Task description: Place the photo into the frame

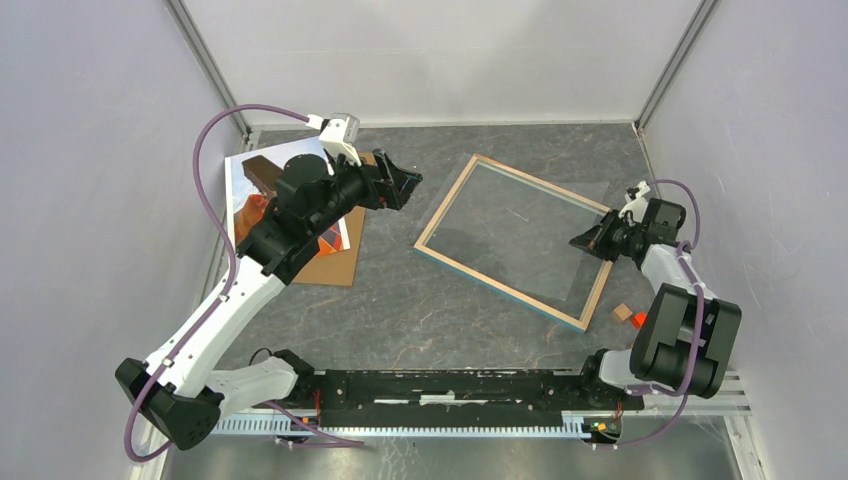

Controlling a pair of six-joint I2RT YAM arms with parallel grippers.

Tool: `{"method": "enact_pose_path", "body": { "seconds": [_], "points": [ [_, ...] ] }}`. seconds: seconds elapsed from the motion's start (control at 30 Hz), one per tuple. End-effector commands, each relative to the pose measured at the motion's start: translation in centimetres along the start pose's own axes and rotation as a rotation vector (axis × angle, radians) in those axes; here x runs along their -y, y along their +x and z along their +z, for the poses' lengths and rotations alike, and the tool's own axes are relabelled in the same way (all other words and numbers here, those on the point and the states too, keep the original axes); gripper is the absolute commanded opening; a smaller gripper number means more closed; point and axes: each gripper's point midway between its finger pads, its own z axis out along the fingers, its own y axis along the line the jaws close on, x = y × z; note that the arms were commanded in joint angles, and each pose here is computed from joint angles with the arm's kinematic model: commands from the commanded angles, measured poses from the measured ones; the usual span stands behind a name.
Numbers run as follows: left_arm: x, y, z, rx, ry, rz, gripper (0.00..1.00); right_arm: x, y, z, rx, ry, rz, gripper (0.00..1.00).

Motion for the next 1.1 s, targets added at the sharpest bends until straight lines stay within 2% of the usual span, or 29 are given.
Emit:
{"method": "enact_pose_path", "body": {
  "seconds": [0.0, 1.07],
  "points": [
    [0.8, -0.6, 0.1, 0.015, 0.030, -0.005, 0.95, -0.4, -1.5, -0.7, 0.018, -0.001, -0.064, 0.00],
    [0.5, 0.3, 0.8, -0.010, 0.022, -0.016, 0.95, 0.3, -1.7, -1.8, -0.067, 0.013, -0.138, 0.00]
  ]
}}
